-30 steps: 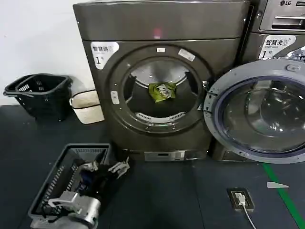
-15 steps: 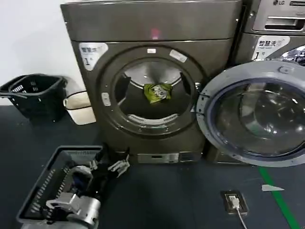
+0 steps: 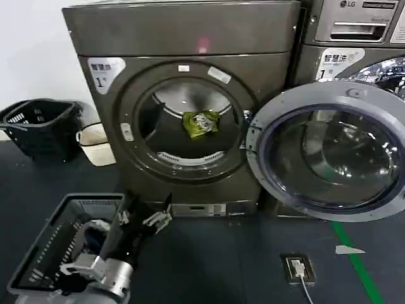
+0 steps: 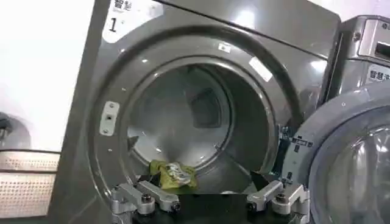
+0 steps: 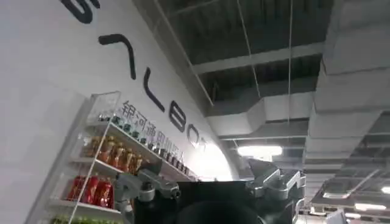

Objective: Grasp the clothes from the dryer.

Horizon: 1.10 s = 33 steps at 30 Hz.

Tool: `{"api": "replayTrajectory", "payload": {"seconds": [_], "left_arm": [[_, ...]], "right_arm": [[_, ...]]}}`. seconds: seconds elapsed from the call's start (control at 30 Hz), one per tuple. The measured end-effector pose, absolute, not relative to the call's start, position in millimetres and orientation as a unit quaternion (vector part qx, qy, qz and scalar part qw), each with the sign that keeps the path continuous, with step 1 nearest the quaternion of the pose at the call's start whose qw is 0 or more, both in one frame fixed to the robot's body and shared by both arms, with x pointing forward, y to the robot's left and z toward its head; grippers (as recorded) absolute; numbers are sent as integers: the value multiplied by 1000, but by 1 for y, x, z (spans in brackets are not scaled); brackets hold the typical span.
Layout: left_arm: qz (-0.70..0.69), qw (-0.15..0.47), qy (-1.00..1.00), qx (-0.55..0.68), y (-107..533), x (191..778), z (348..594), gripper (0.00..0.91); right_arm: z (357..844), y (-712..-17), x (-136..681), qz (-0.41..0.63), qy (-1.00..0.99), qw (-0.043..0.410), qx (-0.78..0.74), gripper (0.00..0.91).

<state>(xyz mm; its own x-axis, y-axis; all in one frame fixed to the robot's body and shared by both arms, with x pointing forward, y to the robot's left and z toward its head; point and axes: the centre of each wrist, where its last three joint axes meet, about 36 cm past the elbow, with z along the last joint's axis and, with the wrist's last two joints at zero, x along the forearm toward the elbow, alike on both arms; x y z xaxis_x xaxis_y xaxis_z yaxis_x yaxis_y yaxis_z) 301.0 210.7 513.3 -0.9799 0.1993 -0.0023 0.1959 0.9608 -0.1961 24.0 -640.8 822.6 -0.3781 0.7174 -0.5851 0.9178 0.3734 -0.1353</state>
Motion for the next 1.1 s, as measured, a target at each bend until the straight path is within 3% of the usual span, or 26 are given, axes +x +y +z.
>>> {"api": "replayTrajectory", "payload": {"seconds": [1.1], "left_arm": [[98, 9, -991, -94, 215, 302, 512, 907]], "right_arm": [[816, -638, 31, -234, 807, 246, 483, 907]]}}
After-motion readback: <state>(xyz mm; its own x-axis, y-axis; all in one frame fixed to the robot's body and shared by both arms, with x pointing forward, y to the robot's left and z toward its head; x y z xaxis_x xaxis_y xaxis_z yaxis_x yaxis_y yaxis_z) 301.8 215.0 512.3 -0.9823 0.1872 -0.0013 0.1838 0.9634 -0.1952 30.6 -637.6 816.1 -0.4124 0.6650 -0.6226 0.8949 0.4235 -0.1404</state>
